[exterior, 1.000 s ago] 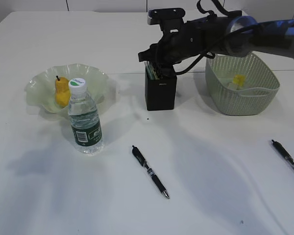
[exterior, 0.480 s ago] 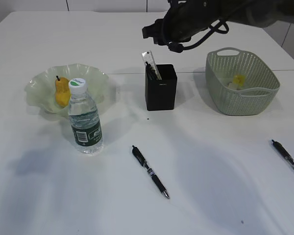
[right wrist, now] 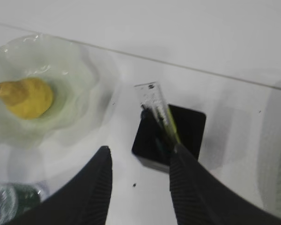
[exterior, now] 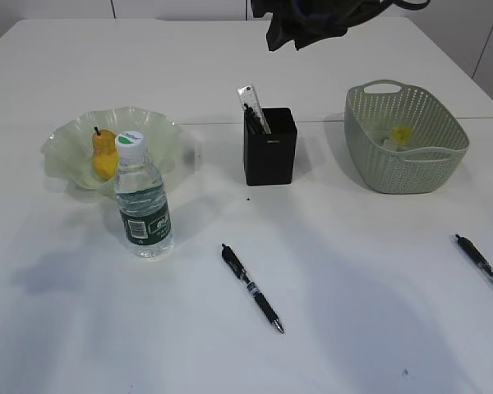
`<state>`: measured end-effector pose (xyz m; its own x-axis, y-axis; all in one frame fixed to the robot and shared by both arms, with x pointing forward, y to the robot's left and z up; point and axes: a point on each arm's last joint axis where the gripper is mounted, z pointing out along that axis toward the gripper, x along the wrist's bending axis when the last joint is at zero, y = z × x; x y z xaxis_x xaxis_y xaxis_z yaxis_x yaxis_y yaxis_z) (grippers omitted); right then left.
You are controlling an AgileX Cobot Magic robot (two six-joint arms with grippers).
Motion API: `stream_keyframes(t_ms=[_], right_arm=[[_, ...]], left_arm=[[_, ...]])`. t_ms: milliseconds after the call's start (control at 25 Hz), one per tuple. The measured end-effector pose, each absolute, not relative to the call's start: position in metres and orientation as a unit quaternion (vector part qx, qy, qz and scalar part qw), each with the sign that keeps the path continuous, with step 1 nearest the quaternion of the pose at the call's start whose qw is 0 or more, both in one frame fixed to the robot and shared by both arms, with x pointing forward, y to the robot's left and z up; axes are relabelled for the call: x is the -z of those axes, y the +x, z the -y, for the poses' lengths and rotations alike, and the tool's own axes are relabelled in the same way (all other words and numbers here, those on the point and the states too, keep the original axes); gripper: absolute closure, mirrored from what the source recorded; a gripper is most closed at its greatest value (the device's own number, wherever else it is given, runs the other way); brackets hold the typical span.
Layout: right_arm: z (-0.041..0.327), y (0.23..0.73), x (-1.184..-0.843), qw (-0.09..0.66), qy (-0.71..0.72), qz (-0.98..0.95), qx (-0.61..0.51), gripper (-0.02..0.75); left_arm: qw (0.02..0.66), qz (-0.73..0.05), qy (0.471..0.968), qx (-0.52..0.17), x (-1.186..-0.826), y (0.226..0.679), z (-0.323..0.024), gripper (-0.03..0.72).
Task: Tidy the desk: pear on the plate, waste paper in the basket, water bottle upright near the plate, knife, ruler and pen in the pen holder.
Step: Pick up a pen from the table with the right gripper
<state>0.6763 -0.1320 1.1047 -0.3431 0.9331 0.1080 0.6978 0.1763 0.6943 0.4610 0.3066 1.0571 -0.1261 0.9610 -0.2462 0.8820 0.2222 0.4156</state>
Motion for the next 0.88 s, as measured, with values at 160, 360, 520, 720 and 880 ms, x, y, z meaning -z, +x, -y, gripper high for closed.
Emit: stream_keyframes(t_ms=[160, 360, 520, 720, 880], right_arm=[[0.127, 0.654, -1.112, 0.113, 0.535, -0.779, -0.307, 0.431], [0.096, 0.627, -1.109, 0.066, 0.500, -0.823, -0.262, 0.431], [0.056, 0.603, -1.106, 0.077, 0.472, -0.846, -0.237, 0.431], [0.033, 0.597, -1.068, 0.055, 0.473, -0.864, -0.167, 0.428], [0.025, 0.607, -1.031, 0.040, 0.484, -0.865, -0.126, 0.428]], left_arm=[[0.235, -0.746, 0.618, -0.084, -1.057, 0.461, -0.307, 0.222], [0.233, -0.746, 0.619, -0.082, -1.057, 0.460, -0.306, 0.222], [0.233, -0.746, 0.619, -0.082, -1.057, 0.460, -0.306, 0.222], [0.232, -0.746, 0.619, -0.081, -1.057, 0.460, -0.306, 0.221], [0.232, -0.746, 0.619, -0.081, -1.057, 0.460, -0.306, 0.222]])
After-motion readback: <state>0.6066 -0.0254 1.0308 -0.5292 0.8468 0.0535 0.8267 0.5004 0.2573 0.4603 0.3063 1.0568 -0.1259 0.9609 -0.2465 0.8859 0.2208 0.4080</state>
